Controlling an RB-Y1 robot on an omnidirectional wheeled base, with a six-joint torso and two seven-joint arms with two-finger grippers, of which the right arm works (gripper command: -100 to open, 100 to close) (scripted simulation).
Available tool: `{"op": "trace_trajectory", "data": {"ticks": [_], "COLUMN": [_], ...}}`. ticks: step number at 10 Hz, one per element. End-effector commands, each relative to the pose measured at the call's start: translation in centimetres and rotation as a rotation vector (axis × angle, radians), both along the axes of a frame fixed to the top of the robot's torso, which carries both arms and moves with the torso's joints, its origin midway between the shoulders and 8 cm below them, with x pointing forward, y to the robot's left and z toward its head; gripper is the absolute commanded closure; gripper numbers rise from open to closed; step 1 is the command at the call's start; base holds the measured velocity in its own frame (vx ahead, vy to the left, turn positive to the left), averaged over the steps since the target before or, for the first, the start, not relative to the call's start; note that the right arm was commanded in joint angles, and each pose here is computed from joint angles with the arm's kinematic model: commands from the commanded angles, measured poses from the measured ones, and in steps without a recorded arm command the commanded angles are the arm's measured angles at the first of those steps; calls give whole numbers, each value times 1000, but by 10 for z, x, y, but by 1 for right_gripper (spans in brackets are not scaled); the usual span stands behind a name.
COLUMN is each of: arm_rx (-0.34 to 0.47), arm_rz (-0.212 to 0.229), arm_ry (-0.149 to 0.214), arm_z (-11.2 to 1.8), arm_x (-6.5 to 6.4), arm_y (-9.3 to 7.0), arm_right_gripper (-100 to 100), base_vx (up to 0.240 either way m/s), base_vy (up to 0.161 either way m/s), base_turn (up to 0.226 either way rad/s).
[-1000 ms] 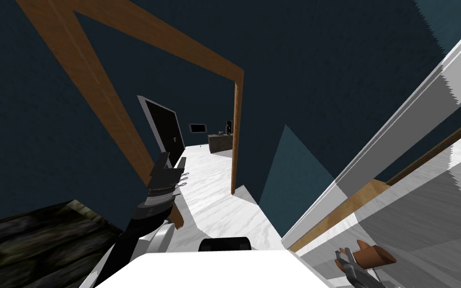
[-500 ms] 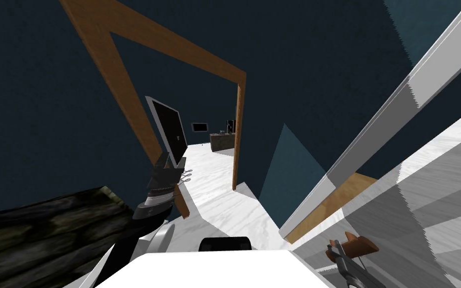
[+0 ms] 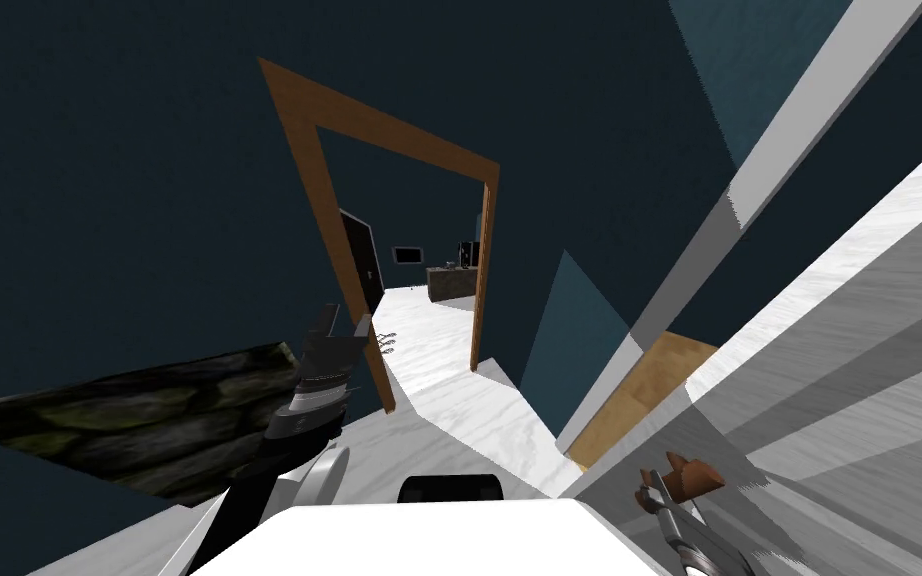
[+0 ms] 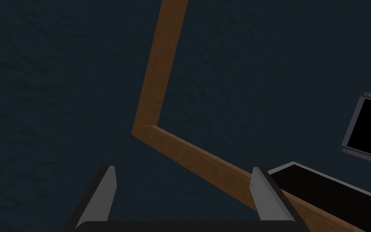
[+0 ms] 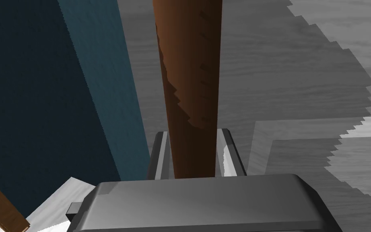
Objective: Pull the door open
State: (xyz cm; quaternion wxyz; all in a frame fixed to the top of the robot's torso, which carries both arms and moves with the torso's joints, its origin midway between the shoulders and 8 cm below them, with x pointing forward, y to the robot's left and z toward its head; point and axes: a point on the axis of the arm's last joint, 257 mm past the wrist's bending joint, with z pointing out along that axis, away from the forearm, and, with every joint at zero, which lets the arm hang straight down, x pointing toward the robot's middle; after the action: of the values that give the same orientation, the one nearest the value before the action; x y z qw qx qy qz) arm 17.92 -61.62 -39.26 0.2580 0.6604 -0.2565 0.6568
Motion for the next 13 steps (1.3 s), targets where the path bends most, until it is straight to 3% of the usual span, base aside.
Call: {"op": "trace_trajectory", "data": {"ticks": [1, 2, 9, 11, 12, 13], "arm_rx": [0, 3, 0, 3, 4, 3], "arm_rz": [32, 20, 182, 186, 221, 229], "arm_ry": [-5, -1, -5, 0, 1, 1], "arm_z": [1, 0, 1, -1, -2, -1], "arm_x": [4, 2, 14, 13, 14, 15], "arm_y": [8, 5, 45, 48, 58, 60], "arm_right_gripper": [100, 100, 100, 100, 100, 100], "base_vx": [-228, -99, -224, -144, -140, -220], "base_vy": [74, 41, 60, 20, 6, 20], "base_turn": [65, 20, 50, 27, 48, 48]}}
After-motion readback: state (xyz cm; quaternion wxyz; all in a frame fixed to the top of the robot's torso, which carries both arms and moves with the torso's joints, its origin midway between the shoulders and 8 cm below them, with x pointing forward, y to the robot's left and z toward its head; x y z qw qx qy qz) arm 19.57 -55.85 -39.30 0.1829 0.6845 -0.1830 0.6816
